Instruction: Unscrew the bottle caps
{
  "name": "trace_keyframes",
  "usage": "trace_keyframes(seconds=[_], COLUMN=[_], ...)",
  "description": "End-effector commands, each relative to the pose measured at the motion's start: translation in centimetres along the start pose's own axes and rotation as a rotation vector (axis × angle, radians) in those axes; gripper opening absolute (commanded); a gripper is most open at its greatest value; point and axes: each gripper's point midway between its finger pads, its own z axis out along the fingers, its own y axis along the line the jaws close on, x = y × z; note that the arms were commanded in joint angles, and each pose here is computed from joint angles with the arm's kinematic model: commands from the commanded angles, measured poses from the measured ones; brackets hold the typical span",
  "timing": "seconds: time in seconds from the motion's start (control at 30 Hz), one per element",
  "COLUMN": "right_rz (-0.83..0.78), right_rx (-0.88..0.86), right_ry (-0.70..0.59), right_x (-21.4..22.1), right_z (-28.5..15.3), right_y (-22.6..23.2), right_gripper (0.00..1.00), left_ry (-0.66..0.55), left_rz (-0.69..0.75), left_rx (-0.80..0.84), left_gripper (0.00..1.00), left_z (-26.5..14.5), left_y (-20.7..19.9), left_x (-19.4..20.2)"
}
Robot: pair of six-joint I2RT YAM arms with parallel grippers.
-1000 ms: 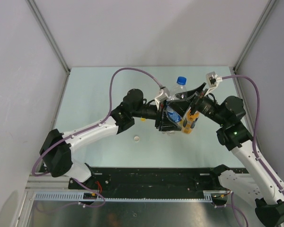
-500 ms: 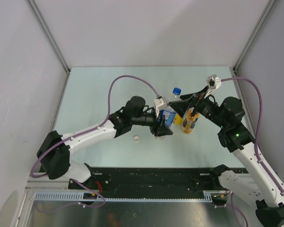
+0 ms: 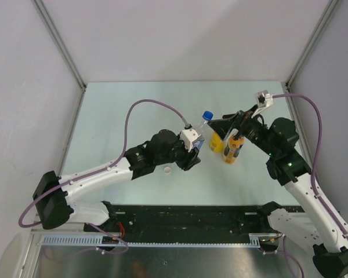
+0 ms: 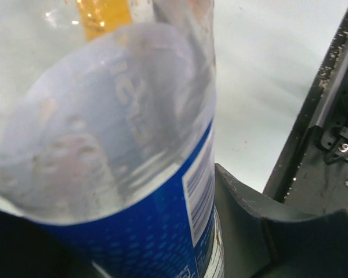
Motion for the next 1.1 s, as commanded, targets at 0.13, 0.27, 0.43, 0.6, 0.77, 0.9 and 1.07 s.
trace_keyframes(seconds=[0.13, 0.27, 0.43, 0.6, 0.77, 0.9, 1.07], right_rz=[0.026, 0.035, 0.05, 0.066, 0.082, 0.096, 0.112], right_rx=[-0.077, -0.088, -0.082, -0.049, -0.01, -0.005, -0.025], right_ry=[-0.055, -0.054, -0.045, -0.023, -0.003, 0.007, 0.015], right_x=[-2.1, -2.0, -1.5, -0.6, 0.3, 0.6, 0.8], right_z=[0.9, 1.2, 2.1, 3.4, 4.2, 4.6, 4.8], right_y=[2.0, 2.2, 2.0, 1.0, -0.1, -0.4, -0.1], right_gripper=[0.99, 0.99, 0.99, 0.92, 0.79, 0.69, 0.57], left_ry=[-0.009, 0.045, 0.094, 0.123, 0.137, 0.147, 0.159], left_rz=[0.123, 0.126, 0.161, 0.205, 0.217, 0.232, 0.25], left_rx=[-0.354, -0.465, -0.568, -0.63, -0.639, -0.644, -0.657], left_gripper=[0.43, 0.42, 0.41, 0.4, 0.4, 0.39, 0.35], left_z=[-2.3, -2.7, -3.0, -3.0, -2.8, -2.8, -2.8], left_y=[3.9, 5.3, 6.1, 5.9, 5.7, 5.6, 5.5], left_x=[-0.8, -0.1, 0.2, 0.1, 0.4, 0.6, 0.8])
